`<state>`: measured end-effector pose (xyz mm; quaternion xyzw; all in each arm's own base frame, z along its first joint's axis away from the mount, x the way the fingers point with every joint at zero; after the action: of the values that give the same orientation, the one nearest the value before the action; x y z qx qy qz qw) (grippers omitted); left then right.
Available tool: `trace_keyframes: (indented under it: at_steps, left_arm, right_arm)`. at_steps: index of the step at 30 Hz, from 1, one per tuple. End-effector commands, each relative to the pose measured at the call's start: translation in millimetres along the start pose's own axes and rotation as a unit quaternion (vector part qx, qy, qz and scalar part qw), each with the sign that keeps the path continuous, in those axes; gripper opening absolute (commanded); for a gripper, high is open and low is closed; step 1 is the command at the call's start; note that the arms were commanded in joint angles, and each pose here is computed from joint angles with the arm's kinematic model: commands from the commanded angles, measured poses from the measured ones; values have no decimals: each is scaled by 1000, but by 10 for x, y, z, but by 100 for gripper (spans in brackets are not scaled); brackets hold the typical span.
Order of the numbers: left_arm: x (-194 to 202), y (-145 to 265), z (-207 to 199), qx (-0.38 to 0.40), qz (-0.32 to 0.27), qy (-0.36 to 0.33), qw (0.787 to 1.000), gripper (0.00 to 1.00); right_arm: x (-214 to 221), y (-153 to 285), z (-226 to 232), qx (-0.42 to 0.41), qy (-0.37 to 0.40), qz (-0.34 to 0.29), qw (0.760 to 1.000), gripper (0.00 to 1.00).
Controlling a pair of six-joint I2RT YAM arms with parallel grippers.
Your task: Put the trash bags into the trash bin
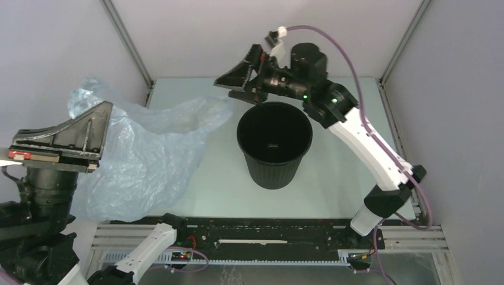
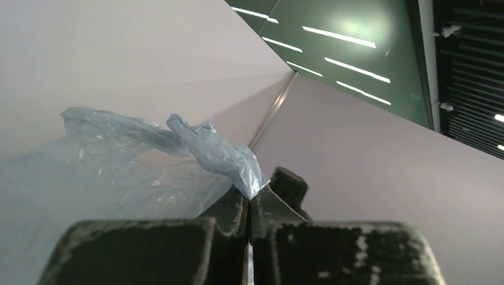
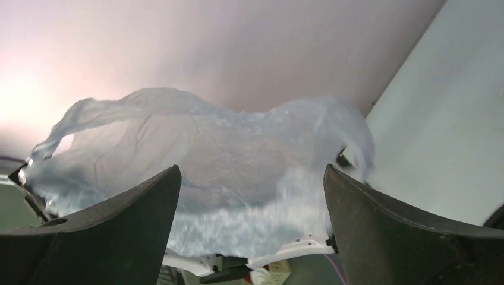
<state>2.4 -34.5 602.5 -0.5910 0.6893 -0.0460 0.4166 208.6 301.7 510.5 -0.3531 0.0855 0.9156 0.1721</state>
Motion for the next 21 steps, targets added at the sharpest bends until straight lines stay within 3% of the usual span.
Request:
trace_keyframes:
  at_steps: [1, 3, 6, 10, 14, 21]
  left_arm:
    - [145, -91, 15, 39, 42, 37, 998, 0]
    - [174, -100, 38, 44, 39, 50, 997, 0]
    - [202, -112, 78, 45, 36, 55, 997, 0]
    - [210, -147, 127, 32, 35, 42, 998, 0]
    - [220, -183, 183, 16, 36, 26, 999, 0]
    - [261, -279, 219, 14, 51, 24, 998, 0]
  right_arm:
    - [63, -283, -29, -8, -99, 34, 994, 98]
    - [149, -289, -156, 55, -121, 45, 990, 97]
    - [299, -173, -267, 117, -78, 47, 989, 98]
    - [261, 81, -469, 131, -54, 64, 988, 98]
    - [136, 473, -443, 156, -7, 22, 988, 100]
    - [187, 849, -506, 159, -84, -22, 983, 100]
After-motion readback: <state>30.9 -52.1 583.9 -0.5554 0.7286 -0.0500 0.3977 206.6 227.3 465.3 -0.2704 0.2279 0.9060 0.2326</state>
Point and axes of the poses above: each gripper's point midway between its finger pads, its own y axis back along the fingers, its own z axis along the line the jaws close on, x = y × z, the point moved 9 cm from there along y, back along the fingers, and after that the axes turned 12 degrees about y, right-handed, at the moved point
